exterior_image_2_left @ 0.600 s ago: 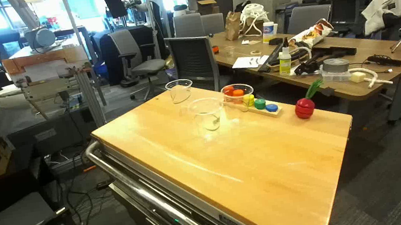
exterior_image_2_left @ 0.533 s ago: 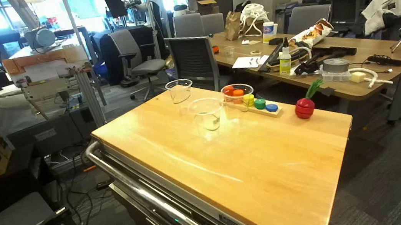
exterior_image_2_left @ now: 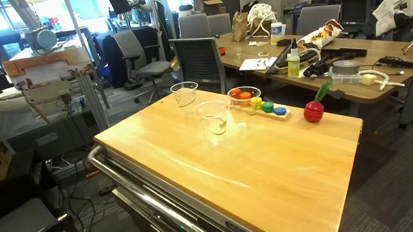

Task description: Stack the three cups on the table

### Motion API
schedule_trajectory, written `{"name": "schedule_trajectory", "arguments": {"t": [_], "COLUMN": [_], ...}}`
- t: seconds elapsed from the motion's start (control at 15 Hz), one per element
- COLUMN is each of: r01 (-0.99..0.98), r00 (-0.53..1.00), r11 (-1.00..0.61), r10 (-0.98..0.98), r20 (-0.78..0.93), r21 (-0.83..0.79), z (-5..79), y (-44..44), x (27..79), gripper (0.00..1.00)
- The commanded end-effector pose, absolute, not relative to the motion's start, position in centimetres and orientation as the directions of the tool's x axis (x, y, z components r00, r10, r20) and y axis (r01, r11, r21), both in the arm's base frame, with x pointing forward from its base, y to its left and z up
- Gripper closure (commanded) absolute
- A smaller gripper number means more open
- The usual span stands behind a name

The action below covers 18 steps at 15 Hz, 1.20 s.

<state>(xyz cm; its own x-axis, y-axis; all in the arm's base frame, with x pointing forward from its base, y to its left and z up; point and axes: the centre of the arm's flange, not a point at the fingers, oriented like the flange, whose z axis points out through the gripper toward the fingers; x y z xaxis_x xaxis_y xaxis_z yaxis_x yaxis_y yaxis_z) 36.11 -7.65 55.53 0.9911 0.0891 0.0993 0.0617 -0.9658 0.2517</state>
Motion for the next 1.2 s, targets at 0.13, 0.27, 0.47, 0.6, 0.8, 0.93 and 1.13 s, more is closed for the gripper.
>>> {"name": "schedule_trajectory", "arguments": {"t": [0.13, 0.27, 0.47, 0.6, 0.8, 0.93, 1.13], "r01": [0.062, 0.062, 0.062, 0.062, -0.044, -0.106, -0.183], "r00": [0.991, 0.991, 0.991, 0.991, 0.993, 0.988, 0.976], "r11": [-0.966, -0.966, -0.966, -0.966, -0.968, -0.968, -0.958], "r10": [0.089, 0.089, 0.089, 0.089, -0.014, -0.078, -0.150], "r20": [0.099, 0.099, 0.099, 0.099, 0.121, 0.130, 0.160], "r21": [0.252, 0.252, 0.252, 0.252, 0.245, 0.229, 0.220], "z": [55.5, 55.5, 55.5, 55.5, 55.1, 54.9, 53.8], "y": [-7.7, -7.7, -7.7, -7.7, -7.7, -7.4, -6.9], "x": [36.1, 36.1, 36.1, 36.1, 38.3, 40.5, 44.7], "gripper": [0.00, 0.00, 0.00, 0.00, 0.00, 0.00, 0.00]}}
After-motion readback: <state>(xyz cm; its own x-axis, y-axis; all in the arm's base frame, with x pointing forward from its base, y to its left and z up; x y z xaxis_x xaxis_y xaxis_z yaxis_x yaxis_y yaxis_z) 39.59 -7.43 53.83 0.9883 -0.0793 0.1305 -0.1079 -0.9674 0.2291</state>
